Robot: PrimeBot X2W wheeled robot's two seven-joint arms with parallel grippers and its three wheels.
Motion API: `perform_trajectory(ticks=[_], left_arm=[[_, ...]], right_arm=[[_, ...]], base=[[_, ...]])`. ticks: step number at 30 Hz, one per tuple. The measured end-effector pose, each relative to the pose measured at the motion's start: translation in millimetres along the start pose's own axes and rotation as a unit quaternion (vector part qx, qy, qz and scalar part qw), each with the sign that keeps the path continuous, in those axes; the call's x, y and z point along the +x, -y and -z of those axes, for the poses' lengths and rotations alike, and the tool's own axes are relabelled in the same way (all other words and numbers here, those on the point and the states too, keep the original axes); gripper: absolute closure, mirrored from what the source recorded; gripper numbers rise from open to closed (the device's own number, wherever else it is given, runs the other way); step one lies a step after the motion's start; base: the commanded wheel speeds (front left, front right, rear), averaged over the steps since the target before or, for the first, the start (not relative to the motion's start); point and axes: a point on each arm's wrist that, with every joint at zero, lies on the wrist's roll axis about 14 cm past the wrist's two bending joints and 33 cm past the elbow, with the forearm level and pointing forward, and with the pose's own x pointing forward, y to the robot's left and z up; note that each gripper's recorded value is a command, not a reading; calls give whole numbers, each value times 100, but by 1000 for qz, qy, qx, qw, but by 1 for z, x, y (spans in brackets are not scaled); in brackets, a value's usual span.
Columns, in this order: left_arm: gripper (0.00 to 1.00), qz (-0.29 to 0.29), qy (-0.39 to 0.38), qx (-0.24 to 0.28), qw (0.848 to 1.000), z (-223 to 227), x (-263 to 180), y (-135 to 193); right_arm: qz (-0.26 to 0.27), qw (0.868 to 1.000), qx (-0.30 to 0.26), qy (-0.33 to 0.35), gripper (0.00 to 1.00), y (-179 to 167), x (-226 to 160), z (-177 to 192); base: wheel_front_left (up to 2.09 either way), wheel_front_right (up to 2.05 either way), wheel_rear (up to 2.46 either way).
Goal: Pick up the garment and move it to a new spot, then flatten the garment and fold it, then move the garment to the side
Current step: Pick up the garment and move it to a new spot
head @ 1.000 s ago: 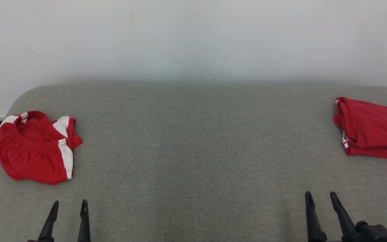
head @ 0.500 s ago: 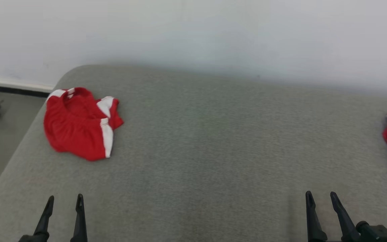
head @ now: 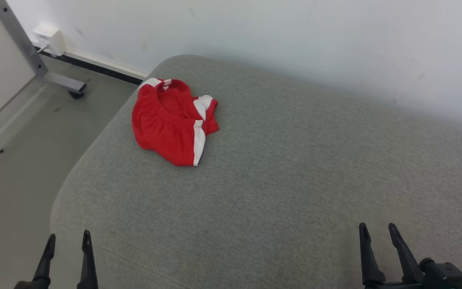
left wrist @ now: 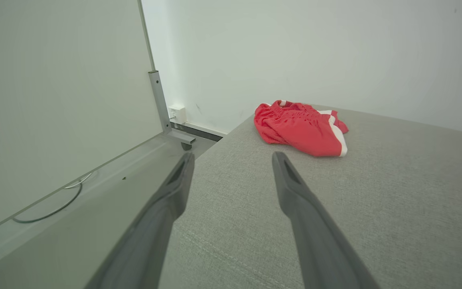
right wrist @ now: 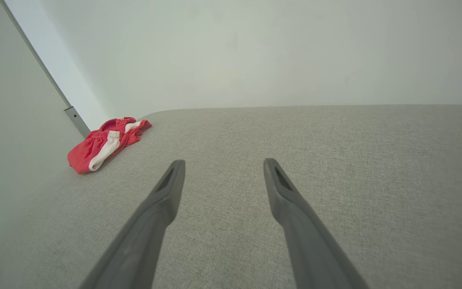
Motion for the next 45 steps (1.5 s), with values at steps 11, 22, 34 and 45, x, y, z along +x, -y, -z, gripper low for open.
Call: perform_trajectory(ticks=[11,22,34,45], left_arm=[[0,-75,-2,7,997,-3,-26,-40],[0,-69,20,-14,997,-16,-7,-38],[0,-9,133,-5,991,-106,100,-9],[0,77,138,-10,987,-117,204,78]], right_arm=[[-61,998,4,-21,0,-36,25,13],[-42,999,-3,-6,0,-24,24,3],[36,998,-22,42,0,40,26,-28],[157,986,-30,55,0,127,-4,-29]], base=[[0,0,0],[0,0,0],[0,0,0],[0,0,0]])
